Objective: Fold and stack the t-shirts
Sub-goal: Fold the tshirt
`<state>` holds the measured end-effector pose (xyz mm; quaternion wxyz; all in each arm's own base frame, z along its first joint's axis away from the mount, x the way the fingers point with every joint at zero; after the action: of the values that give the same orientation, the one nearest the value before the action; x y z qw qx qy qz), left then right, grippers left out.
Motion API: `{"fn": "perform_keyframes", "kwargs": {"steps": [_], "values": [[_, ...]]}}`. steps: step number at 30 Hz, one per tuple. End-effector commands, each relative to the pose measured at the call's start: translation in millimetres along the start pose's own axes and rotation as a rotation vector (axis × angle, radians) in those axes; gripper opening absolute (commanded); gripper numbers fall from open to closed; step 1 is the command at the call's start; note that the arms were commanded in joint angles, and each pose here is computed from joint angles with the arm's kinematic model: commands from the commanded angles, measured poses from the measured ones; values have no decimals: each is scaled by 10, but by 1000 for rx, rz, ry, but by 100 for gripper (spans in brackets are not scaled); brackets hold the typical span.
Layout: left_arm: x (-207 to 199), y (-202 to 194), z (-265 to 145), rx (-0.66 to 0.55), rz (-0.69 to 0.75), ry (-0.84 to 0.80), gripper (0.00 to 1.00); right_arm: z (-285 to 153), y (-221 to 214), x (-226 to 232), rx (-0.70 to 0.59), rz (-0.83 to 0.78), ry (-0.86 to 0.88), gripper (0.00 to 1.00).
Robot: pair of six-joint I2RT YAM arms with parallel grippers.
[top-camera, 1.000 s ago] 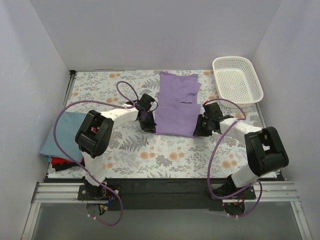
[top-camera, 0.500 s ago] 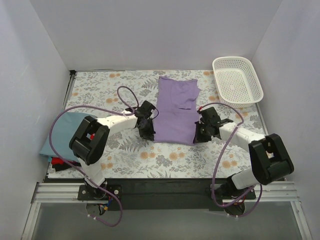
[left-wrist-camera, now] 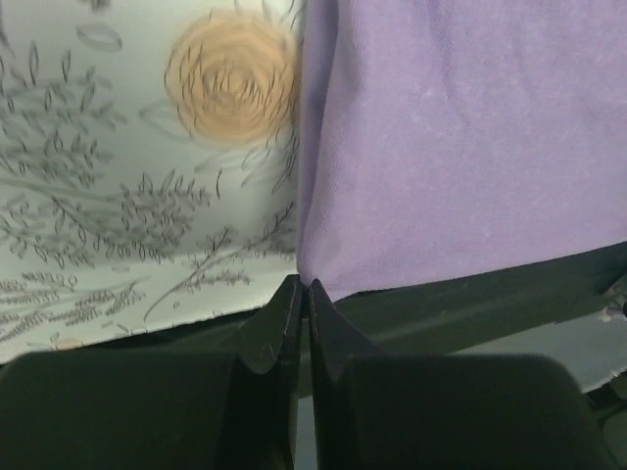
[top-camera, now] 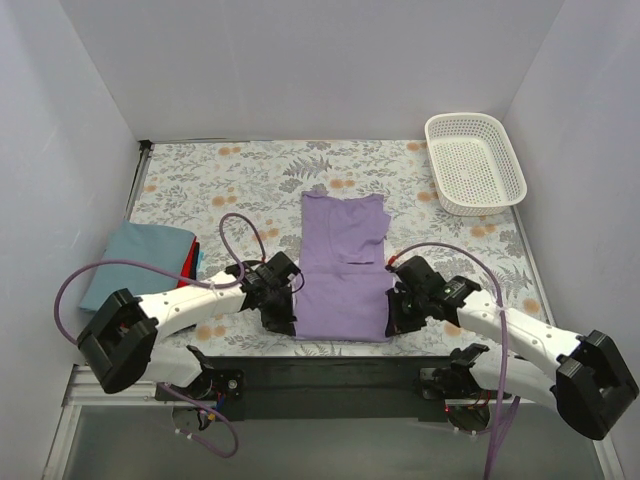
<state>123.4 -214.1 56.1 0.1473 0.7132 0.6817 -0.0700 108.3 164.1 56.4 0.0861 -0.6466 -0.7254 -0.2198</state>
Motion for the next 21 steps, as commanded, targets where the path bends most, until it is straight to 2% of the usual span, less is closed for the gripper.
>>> {"fn": "perform_keyframes", "kwargs": {"steps": [1, 3, 4, 6, 7, 8, 10, 12, 13, 15, 16, 17, 18, 19, 20, 21], "values": [[74, -240, -101, 52, -46, -3, 0, -43, -320, -73, 78, 82, -45, 4], [75, -280, -118, 59, -41, -17, 2, -62, -338, -42, 66, 104, -34, 16], [54, -264, -148, 51, -25, -28, 17, -82, -298, -15, 49, 106, -29, 33], [-72, -93, -319, -23, 0, -54, 34, -154, -155, 13, -23, 103, -42, 46], [-71, -15, -397, -51, 29, -38, 40, -246, -21, 103, -69, 91, -30, 57], [-81, 96, -451, -92, 38, -22, 47, -310, 84, 148, -108, 80, -31, 61], [-203, 400, -639, -162, 49, -47, 49, -390, 340, 129, -193, 62, -82, 66], [-270, 628, -667, -196, 38, -70, 50, -495, 669, 207, -250, 54, -98, 66], [-330, 896, -766, -254, 5, -108, 49, -555, 870, 149, -292, 78, -124, 66], [-353, 1192, -716, -282, -30, -114, 44, -606, 1280, 234, -351, 65, -81, 65], [-424, 1480, -829, -357, -53, -147, 43, -647, 1479, 145, -389, 110, -80, 64], [-443, 1621, -816, -370, -69, -157, 42, -645, 1750, 175, -436, 110, -63, 64], [-521, 1898, -826, -417, -81, -180, 39, -675, 1926, 73, -466, 146, -72, 62], [-487, 1971, -719, -419, -90, -162, 38, -658, 2035, 80, -471, 152, -50, 61], [-567, 2167, -796, -460, -95, -180, 36, -565, 2157, 33, -466, 163, -52, 60], [-554, 2307, -778, -484, -105, -166, 32, -590, 2356, 104, -512, 147, -3, 59]]}}
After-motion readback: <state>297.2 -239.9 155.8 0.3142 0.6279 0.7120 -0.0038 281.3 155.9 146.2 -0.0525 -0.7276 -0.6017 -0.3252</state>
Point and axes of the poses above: each gripper's point midway between its finger pads, its own z axis out along the fingers, its own x axis along the line the jaws close on, y = z × x, the point moved 2 cm from there along -z, back along the fingers, and after that the axes turned 7 degrees about z, right-handed, at the moved point
